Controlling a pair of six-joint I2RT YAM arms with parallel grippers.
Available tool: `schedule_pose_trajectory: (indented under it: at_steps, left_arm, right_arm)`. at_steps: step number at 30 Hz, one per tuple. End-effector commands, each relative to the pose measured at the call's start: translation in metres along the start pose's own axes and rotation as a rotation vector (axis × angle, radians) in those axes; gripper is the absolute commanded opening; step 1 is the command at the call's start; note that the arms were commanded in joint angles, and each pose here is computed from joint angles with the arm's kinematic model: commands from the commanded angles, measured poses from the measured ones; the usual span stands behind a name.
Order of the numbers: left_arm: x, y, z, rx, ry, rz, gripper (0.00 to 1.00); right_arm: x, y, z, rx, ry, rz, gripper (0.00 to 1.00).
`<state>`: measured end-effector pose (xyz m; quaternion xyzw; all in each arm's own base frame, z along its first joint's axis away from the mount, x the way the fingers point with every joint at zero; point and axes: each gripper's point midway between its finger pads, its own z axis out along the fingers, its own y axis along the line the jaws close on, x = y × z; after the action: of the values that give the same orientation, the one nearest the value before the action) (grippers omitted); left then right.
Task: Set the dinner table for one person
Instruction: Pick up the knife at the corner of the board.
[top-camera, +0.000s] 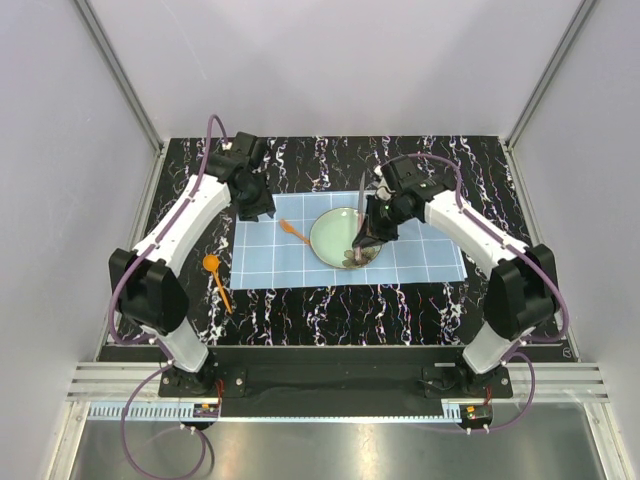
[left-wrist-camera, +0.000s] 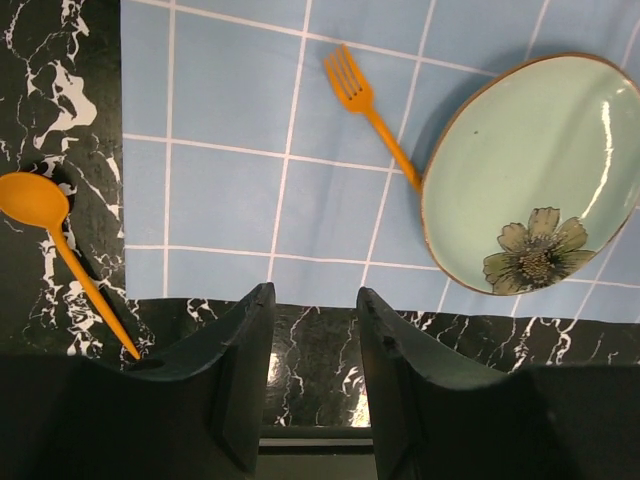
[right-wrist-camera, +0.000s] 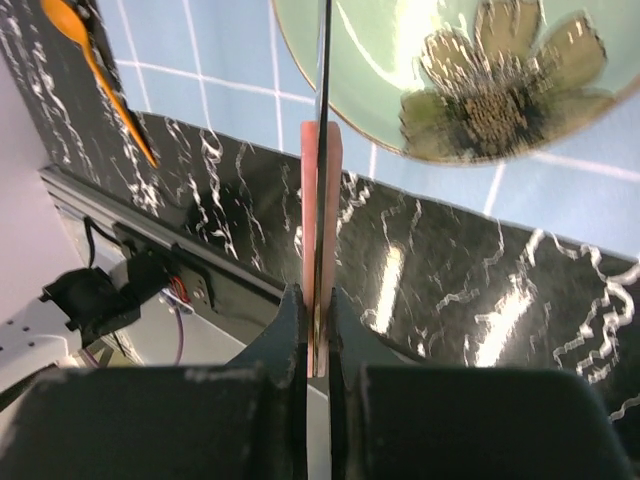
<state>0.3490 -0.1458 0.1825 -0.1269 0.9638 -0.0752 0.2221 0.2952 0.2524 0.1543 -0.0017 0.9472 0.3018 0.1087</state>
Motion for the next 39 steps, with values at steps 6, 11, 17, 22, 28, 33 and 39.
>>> schedule_pose_trajectory:
  at_steps: [6, 11, 17, 22, 28, 33, 39]
  left_arm:
    - [-0.005, 0.007, -0.02, 0.021, -0.057, 0.062, 0.42]
    - [-0.001, 0.01, -0.026, 0.032, -0.047, 0.084, 0.43]
    - [0.009, 0.012, -0.027, 0.048, -0.021, 0.093, 0.42]
    - [0.016, 0.013, -0.028, 0.057, -0.006, 0.085, 0.42]
    - [0.024, 0.017, -0.028, 0.056, 0.007, 0.081, 0.42]
    - [0.029, 0.019, -0.031, 0.06, 0.004, 0.065, 0.42]
    - [0.036, 0.021, -0.026, 0.06, 0.023, 0.056, 0.42]
  right_arm:
    - [0.056, -0.037, -0.038, 0.164, 0.032, 0.109, 0.0]
    - [0.083, -0.065, -0.042, 0.269, 0.061, 0.156, 0.0]
    - [0.111, -0.087, -0.04, 0.335, 0.157, 0.173, 0.0]
    - [0.118, -0.106, -0.038, 0.424, 0.212, 0.145, 0.0]
    - [0.119, -0.13, -0.04, 0.551, 0.272, 0.1, 0.0]
    - [0.115, -0.14, -0.04, 0.587, 0.289, 0.072, 0.0]
    - [0.097, -0.152, -0.038, 0.641, 0.295, 0.016, 0.0]
